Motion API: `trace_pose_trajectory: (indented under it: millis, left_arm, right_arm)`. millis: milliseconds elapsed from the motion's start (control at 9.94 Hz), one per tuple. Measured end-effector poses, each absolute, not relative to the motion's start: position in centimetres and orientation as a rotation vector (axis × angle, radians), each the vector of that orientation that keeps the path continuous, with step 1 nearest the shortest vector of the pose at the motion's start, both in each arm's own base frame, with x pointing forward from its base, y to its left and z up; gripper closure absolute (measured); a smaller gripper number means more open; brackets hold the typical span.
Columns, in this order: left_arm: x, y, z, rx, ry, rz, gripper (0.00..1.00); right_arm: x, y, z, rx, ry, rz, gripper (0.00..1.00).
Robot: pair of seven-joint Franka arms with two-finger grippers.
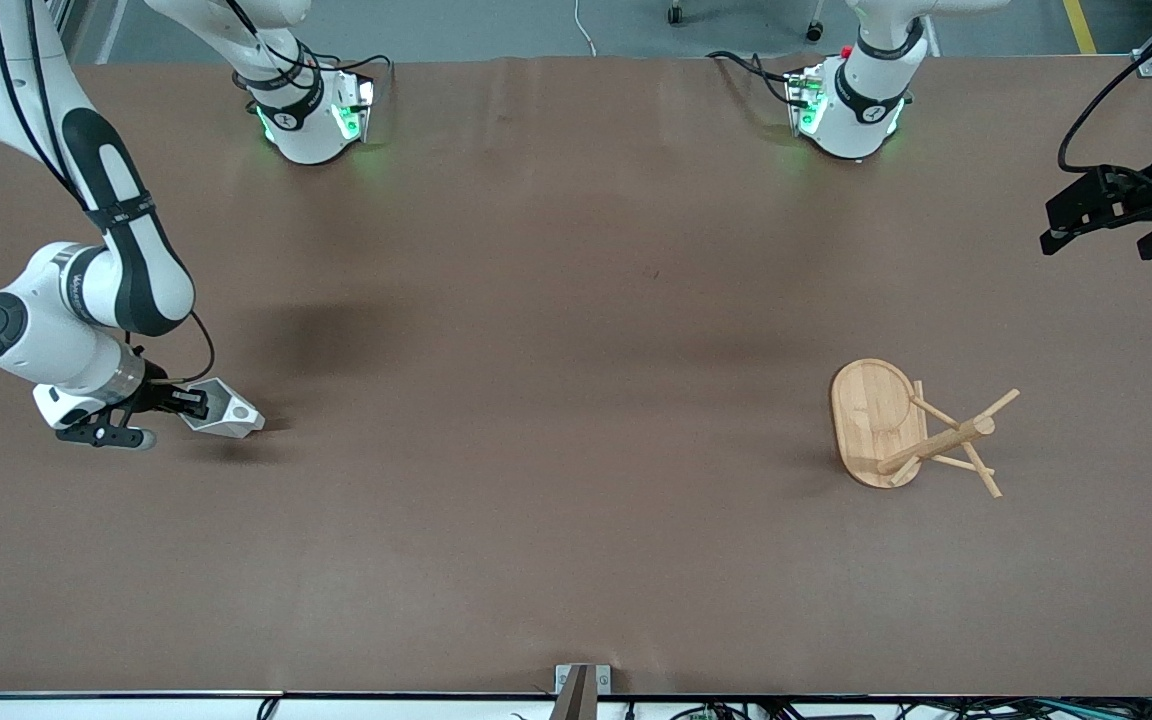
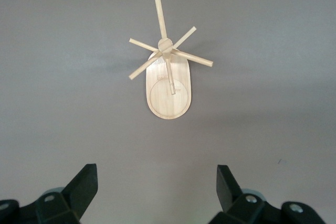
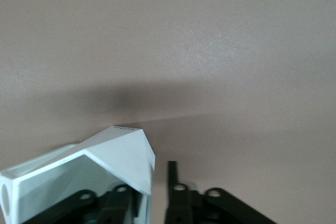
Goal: Hang cup on rack
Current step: 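Lift the white cup with the right gripper while the left gripper approaches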
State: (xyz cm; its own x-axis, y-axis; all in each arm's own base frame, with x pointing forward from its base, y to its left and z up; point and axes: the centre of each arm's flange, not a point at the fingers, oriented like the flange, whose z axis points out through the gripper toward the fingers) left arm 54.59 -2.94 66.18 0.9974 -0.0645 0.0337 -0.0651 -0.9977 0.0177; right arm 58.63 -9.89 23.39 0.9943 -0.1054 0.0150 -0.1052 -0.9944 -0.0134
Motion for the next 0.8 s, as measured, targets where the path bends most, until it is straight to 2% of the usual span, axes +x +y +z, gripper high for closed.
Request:
trace_pose_trajectory:
  millis: [101,302,503,805]
  left_arm:
    - [54.6,-2.9,66.1,3.121,-0.100,0.049,0.00]
    - [54.6,-2.7,66.0,3.121,-0.094,0.045,0.00]
    - [54.8,-2.6,65.7,3.122,-0.091,0.035,0.00]
    - [54.9,-2.3,65.6,3.123,-0.045,0.032,0.00]
  right_arm:
    - [58.8,-9.8,23.7,-3.124,0.164,-0.035,0.93]
    - [58.8,-9.5,24.0,-3.122,0.138,0.005,0.93]
    - [60.2,-7.3,26.8,-3.096,0.022,0.110,0.93]
    - [62.7,3.1,33.5,-2.854,-0.038,0.110,0.93]
